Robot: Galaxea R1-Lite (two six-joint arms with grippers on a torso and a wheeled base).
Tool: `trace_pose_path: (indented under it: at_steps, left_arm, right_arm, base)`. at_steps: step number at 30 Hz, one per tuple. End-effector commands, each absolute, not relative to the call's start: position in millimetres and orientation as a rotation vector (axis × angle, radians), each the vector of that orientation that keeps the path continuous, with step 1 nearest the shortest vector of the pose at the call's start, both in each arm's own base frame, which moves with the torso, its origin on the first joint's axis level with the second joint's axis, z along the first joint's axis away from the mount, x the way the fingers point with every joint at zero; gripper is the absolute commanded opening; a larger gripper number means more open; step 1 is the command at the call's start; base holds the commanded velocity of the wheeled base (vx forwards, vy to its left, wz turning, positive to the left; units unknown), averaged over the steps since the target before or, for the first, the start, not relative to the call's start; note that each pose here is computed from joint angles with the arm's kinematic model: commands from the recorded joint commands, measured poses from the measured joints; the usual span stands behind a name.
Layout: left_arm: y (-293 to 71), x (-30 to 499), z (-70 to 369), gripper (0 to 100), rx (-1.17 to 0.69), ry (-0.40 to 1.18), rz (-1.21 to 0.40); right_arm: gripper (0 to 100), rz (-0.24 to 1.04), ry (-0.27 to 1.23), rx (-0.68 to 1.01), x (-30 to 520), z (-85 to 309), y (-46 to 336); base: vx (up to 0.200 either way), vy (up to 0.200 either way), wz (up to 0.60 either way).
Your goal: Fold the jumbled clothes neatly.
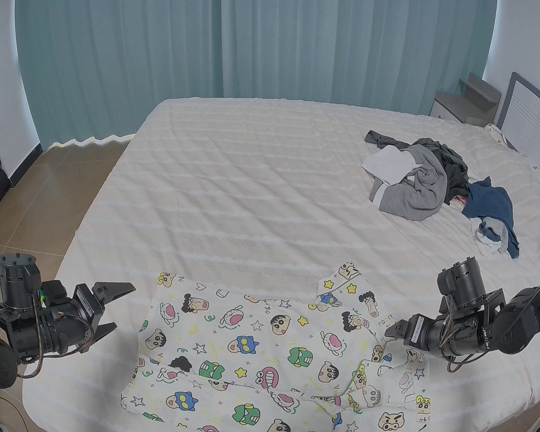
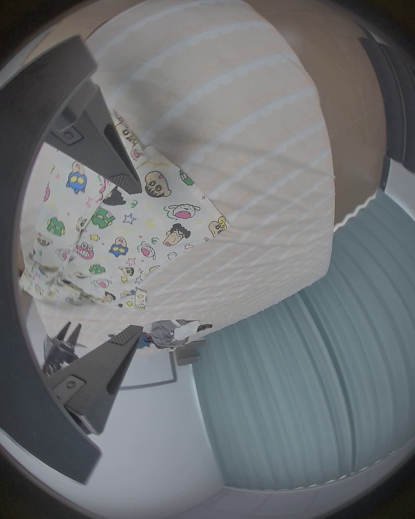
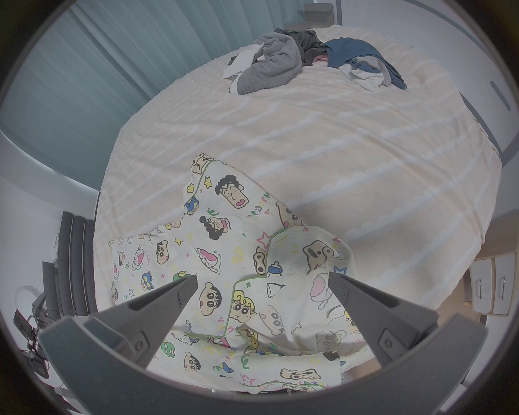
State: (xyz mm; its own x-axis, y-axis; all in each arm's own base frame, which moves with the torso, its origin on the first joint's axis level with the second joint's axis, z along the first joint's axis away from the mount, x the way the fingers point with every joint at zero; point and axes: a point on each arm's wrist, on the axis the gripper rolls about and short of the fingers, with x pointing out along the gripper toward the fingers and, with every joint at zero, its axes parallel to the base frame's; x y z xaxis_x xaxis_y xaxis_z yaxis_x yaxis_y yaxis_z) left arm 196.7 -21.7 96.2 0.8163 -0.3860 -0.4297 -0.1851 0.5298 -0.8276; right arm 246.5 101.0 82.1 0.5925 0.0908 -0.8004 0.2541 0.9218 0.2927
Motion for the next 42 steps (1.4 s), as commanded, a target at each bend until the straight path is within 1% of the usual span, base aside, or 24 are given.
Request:
trace_pose_path:
  at_steps: [1, 4, 6, 9, 12, 15, 19, 21, 27, 28, 36, 42]
  left_arm:
    - [-19, 208, 90, 100, -0.902, 0.631, -0.141]
    - [-12, 229, 91, 100, -0.805, 0.603, -0.148]
    - [-7, 259, 82, 100, -0.701, 0.63, -0.146]
    - [-1, 287, 73, 100, -0.607, 0.662, -0.143]
    - [6, 317, 62, 100, -0.459, 0.683, -0.18]
    - [7, 345, 47, 100, -0.389, 0.72, -0.202]
    - [2, 371, 34, 100, -0.375, 0.797, -0.229]
    - [1, 384, 31, 100, -0.396, 0.821, -0.271]
    - [-1, 399, 8, 100, -0.402, 0.877, -0.316]
    - [-1, 399, 2, 100, -0.41, 0.89, -0.351]
    - [-1, 404, -13, 100, -0.399, 0.905, -0.381]
    - [-1, 413, -8, 100, -0.393, 0.866, -0.386]
  right_arm:
    - [100, -0.1, 0.947, 0.395, 249, 79, 102]
    - [100, -0.098, 0.942, 0.399, 253, 79, 104]
    - [100, -0.096, 0.94, 0.397, 255, 79, 105]
    - [100, -0.09, 0.937, 0.397, 256, 80, 107]
    - [100, -0.09, 0.938, 0.394, 255, 80, 108]
    - [100, -0.105, 0.927, 0.387, 255, 80, 107]
    - [100, -0.109, 0.924, 0.37, 251, 80, 110]
    - [100, -0.11, 0.916, 0.36, 250, 81, 112]
    - [100, -0.098, 0.92, 0.349, 246, 80, 116]
    - [100, -0.099, 0.922, 0.346, 246, 80, 117]
    - [100, -0.099, 0.922, 0.348, 246, 80, 116]
    - [100, -0.097, 0.921, 0.346, 246, 80, 117]
  base:
    - [0.0, 0.0, 0.0]
    - [0.0, 0.0, 0.0]
    - [0.0, 0.0, 0.0]
    - [0.0, 0.0, 0.0]
    - [0.0, 0.0, 0.0]
    - [0.0, 0.0, 0.0]
    - [0.0, 0.0, 0.0]
    - [0.0, 0.0, 0.0]
    - [0.0, 0.0, 0.0]
    - [0.0, 0.0, 0.0]
    - [0.0, 0.0, 0.0]
    - [0.0, 0.0, 0.0]
